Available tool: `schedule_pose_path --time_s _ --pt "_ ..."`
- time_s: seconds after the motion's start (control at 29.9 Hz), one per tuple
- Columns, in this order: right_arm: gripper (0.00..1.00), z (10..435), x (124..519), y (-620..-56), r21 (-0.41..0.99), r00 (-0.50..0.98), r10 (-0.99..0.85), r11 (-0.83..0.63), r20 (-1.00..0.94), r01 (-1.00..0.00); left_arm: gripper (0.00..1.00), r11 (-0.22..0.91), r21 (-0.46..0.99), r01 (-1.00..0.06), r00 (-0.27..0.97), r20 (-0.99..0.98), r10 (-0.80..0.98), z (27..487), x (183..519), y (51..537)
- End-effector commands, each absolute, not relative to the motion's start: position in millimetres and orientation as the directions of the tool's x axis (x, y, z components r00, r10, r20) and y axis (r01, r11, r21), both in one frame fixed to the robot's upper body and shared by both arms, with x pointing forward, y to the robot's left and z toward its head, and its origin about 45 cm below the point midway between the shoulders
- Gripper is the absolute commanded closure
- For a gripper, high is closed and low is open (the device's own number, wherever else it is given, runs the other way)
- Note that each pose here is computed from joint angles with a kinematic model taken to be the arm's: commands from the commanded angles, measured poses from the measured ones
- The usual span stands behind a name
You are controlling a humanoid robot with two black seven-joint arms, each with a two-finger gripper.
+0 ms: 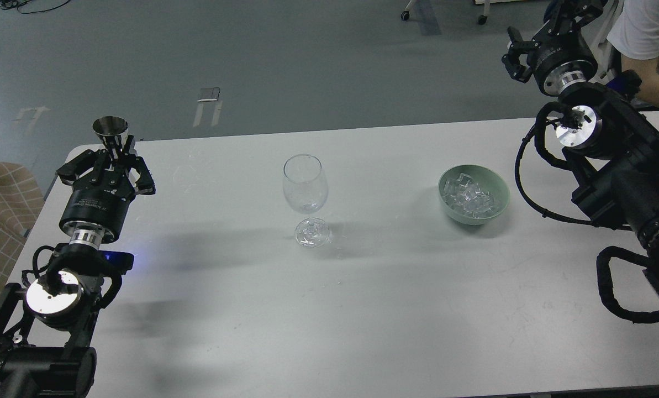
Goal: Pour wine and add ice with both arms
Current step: 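Lift the jigger with the left gripper toward the wine glass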
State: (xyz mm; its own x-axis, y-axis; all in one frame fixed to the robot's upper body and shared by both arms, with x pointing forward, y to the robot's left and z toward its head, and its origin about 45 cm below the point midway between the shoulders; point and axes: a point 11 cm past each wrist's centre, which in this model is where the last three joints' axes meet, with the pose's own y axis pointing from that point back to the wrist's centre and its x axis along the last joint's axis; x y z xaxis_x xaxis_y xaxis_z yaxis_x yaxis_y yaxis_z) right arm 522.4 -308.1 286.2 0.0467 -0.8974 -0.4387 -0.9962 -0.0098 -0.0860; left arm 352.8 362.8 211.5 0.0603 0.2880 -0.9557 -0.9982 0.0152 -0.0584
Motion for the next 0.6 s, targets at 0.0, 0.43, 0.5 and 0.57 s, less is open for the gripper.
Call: schedule_pose_path --time_s 0.0,0.43,0.5,0.57 --pt "0.00 288.0 520.1 -313.1 -0.095 0.049 -0.900 -0.009 -0.432 -0.995 0.83 0.031 -0.072 -0.997 0.078 -0.956 0.284 216.6 354.3 358.5" --pt "0.00 292.4 518.7 -322.0 -0.105 0.045 -0.904 0.000 -0.426 -0.994 0.83 0.069 -0.080 -0.994 0.095 -0.962 0.256 231.3 358.5 336.6" --pt "0.00 292.6 519.1 -319.5 -0.107 0.050 -0.902 -0.005 -0.428 -0.994 0.83 0.085 -0.094 -0.992 0.113 -0.960 0.257 236.8 359.0 331.1" --pt "0.00 293.6 519.2 -319.0 -0.110 0.052 -0.901 -0.005 -0.431 -0.994 0.83 0.099 -0.099 -0.990 0.121 -0.958 0.259 238.9 358.7 327.0"
